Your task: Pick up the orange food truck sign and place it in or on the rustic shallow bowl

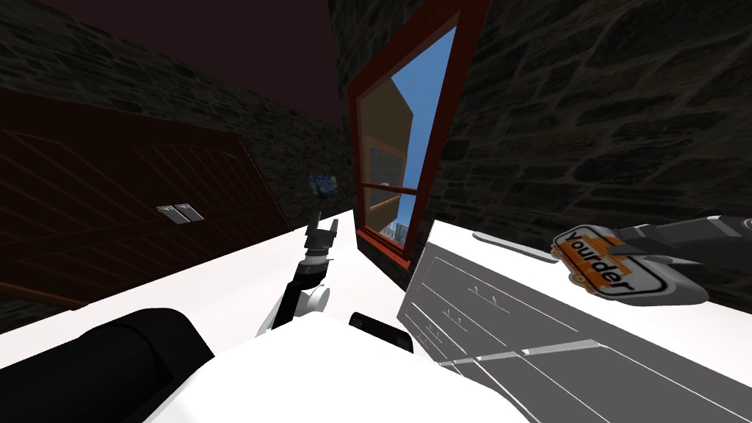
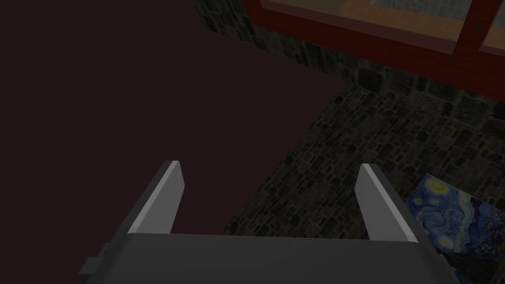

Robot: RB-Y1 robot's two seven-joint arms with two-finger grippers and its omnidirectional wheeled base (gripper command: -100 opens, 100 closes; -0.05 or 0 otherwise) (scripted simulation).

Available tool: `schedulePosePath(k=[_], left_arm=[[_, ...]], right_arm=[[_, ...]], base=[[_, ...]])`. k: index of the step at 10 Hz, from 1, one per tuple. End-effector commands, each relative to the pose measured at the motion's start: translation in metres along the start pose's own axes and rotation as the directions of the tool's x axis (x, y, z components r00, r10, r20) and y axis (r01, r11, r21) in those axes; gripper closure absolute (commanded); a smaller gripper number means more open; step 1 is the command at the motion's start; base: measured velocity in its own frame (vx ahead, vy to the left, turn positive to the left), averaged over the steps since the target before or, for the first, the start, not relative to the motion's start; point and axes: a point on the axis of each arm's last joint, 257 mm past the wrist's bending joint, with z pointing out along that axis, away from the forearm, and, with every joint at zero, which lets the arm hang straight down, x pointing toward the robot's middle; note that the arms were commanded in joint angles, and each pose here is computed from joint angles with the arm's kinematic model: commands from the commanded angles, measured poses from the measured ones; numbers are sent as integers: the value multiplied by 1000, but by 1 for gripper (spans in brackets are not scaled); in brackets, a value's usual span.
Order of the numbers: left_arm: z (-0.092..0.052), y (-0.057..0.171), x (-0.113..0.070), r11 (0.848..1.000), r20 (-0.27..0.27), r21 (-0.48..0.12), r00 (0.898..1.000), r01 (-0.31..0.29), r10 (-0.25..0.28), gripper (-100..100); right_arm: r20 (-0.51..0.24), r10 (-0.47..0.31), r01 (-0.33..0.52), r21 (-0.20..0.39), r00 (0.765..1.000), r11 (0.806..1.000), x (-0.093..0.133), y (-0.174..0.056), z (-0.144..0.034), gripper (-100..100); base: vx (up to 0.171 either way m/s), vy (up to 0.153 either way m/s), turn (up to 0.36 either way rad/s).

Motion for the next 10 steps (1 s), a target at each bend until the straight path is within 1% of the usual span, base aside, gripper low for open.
schedulePosePath(k=[1,2,3,4,7,9,10], left_arm=[[0,0,0,1000,0,0,1000,0,0,0],[0,0,0,1000,0,0,1000,0,0,0],[0,0,0,1000,0,0,1000,0,0,0],[0,0,0,1000,0,0,1000,0,0,0],[0,0,0,1000,0,0,1000,0,0,0],[0,0,0,1000,0,0,1000,0,0,0],[0,0,0,1000,0,0,1000,0,0,0]], right_arm=[[-23,-26,27,34,999,999,13,-16,-9,100],[-32,-36,37,47,999,998,18,-22,-13,100],[-51,-56,59,71,997,996,27,-33,-22,100],[-61,-66,71,82,996,994,32,-38,-26,100],[-108,-121,135,130,987,982,53,-66,-52,100],[-126,-143,160,139,982,977,63,-75,-60,100],[-131,-153,171,136,980,976,67,-78,-59,100]], base=[[-175,-88,23],[-166,-92,26],[-187,-67,18],[-149,-67,12],[-160,-89,-18],[-115,-104,-109],[-35,-100,-167]])
